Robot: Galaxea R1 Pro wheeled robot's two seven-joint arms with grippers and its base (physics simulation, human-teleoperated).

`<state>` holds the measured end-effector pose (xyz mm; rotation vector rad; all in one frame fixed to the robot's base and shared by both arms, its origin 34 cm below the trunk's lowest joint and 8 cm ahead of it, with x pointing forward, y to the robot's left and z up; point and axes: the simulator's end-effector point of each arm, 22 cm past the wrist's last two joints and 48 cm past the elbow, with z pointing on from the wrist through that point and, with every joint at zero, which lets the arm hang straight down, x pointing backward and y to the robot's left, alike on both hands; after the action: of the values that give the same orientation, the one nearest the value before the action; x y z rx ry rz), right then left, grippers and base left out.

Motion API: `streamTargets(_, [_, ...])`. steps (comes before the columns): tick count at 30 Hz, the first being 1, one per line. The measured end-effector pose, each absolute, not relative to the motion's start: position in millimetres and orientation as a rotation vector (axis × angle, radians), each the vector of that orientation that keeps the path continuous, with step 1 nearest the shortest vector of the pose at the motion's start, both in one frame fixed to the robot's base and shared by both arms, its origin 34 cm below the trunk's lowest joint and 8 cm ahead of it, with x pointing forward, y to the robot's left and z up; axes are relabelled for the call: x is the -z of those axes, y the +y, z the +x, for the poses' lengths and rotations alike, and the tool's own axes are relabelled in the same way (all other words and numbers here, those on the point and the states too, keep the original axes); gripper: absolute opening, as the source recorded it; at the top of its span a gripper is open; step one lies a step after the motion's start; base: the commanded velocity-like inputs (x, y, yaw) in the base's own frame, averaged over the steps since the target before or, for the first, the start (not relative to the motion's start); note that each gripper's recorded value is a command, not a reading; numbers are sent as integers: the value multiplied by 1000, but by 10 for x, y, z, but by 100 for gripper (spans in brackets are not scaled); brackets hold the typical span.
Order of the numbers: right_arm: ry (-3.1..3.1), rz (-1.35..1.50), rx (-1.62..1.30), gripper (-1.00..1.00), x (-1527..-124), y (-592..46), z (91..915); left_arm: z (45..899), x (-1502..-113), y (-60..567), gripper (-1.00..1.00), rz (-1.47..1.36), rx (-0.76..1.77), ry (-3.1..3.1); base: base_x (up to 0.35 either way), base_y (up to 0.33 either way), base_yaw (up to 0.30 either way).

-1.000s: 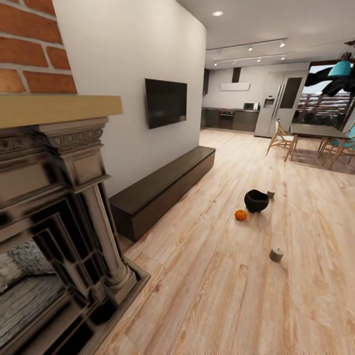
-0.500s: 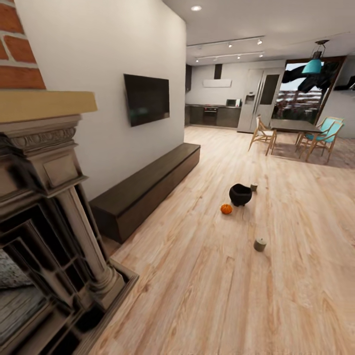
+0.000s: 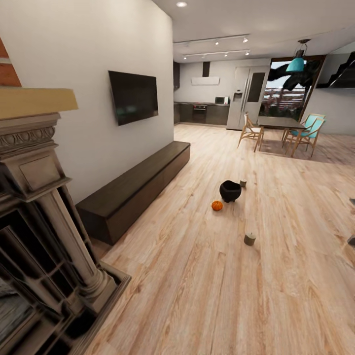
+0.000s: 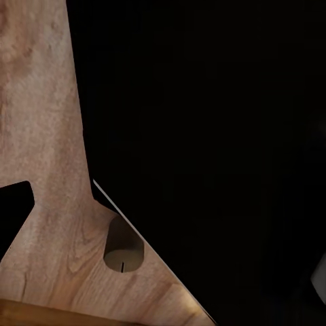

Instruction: Place each of the two pumpkins and all three candles from the living room inside a cabinet in the living room (use any cabinet), then make sure every cabinet is closed, and position the cauldron so it is next to a table in the living room.

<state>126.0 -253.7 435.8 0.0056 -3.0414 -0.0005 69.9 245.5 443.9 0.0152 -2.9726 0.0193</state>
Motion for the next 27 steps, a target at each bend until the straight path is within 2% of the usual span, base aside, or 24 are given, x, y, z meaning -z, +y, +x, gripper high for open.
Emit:
streamTargets(15, [-3050,5,2,100,-4355,-2530,1291,703,-4438,2457,100,15,-19,-2973,13,0,0])
streamTargets(27, [-3117,-7,2,100,-4347,-2527,1434,705,-4438,2455,100,13,-19,-2974,297,0,-12])
